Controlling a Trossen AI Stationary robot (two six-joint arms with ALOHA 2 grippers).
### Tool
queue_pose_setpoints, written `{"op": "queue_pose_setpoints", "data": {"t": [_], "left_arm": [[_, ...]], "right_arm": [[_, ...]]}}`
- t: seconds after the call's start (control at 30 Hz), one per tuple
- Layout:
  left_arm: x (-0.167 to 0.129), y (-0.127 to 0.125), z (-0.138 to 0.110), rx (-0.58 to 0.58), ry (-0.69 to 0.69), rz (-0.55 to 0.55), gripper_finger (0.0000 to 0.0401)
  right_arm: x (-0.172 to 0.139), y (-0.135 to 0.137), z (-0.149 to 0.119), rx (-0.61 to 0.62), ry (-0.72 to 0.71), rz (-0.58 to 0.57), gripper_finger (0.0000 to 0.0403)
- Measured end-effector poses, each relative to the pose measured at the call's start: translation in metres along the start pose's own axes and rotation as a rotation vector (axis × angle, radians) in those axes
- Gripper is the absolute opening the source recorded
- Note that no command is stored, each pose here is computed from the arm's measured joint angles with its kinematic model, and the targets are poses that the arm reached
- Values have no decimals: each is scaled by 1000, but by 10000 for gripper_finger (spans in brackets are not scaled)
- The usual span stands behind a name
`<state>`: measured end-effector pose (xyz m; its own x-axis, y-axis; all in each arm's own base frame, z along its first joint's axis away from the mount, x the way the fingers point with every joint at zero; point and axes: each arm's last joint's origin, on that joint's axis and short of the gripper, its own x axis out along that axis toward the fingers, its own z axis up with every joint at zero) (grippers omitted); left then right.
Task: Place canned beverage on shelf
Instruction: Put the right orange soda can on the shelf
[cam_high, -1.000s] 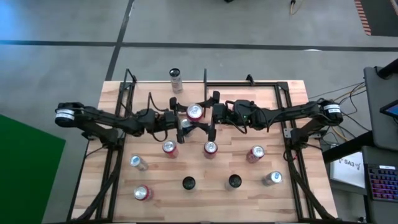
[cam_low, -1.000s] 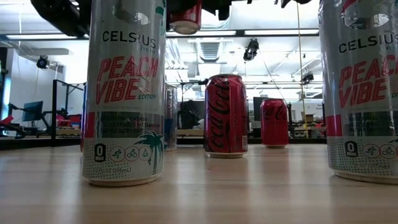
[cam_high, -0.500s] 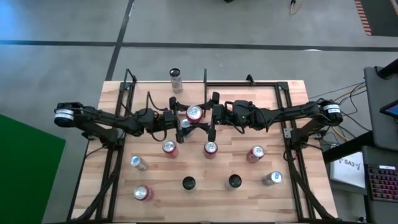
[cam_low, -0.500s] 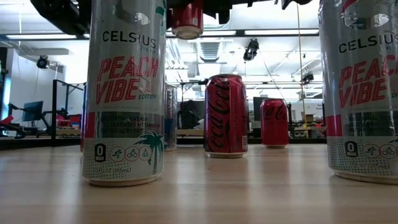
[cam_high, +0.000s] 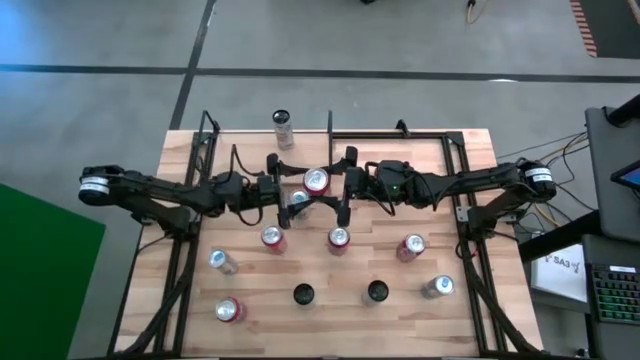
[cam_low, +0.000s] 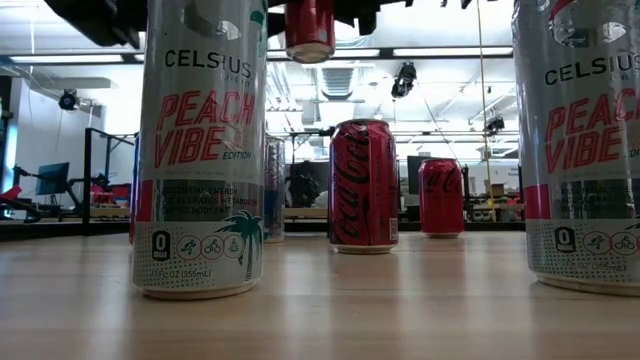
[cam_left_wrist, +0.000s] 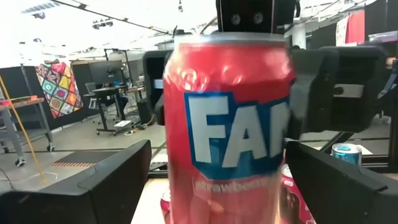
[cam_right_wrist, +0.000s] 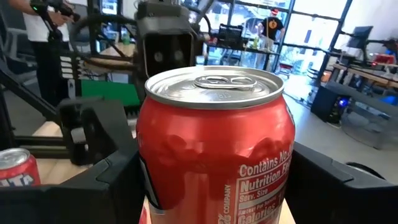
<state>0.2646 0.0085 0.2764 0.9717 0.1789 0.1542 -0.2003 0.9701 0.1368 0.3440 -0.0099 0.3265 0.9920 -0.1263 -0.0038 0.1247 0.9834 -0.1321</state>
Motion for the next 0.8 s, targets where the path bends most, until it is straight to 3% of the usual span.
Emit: {"op": "queue_pose_setpoints", "data": {"t": [0.3,0.4,0.5,0.8], "left_arm": [[-16,6,21,45,-33,3,357],[-17,5,24,37,-64,-47,357],[-14,3,22,22,-83,-92,357],[7,-1,9,-7,-115,-65,357]], "right_arm": [[-5,0,-6,-19,106,14,278],[-4,1,-9,-23,125,16,278],[-3,1,-10,-22,124,15,278],[-3,1,-10,-16,124,9,278]]}}
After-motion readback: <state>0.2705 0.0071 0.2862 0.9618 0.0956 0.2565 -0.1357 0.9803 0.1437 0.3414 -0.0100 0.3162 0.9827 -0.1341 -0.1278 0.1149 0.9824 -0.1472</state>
